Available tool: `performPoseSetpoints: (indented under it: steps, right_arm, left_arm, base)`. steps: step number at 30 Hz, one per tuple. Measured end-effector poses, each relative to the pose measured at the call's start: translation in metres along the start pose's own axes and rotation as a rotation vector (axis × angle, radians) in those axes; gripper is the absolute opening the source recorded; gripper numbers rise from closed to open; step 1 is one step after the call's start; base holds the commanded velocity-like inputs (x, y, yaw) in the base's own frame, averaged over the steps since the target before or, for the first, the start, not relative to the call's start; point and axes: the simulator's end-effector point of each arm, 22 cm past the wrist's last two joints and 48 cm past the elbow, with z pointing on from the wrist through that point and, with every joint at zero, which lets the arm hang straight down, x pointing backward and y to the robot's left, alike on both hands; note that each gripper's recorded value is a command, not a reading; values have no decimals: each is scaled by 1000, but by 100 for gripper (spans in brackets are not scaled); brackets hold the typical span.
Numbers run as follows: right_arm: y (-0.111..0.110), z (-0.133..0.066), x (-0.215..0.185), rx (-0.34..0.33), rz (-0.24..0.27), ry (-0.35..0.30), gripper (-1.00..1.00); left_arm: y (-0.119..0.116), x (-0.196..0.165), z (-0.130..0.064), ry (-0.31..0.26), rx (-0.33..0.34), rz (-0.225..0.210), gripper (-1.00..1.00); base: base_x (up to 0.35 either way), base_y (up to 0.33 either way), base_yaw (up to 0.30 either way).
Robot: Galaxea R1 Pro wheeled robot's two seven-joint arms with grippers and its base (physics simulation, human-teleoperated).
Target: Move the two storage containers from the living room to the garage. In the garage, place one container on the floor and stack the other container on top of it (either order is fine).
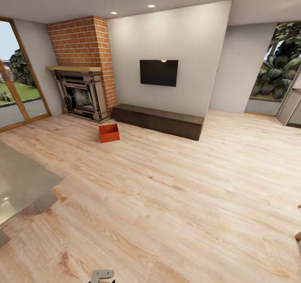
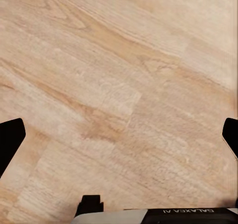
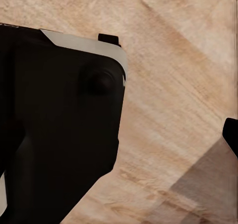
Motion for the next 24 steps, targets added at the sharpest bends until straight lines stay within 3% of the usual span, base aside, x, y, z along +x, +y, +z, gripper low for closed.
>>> performPoseSetpoints:
  steps: [24]
  right_arm:
    - [0,0,0,0,0,0,100]
  left_arm:
    - [0,-1,0,-4,0,0,100]
  base:
    - [322,-133,0]
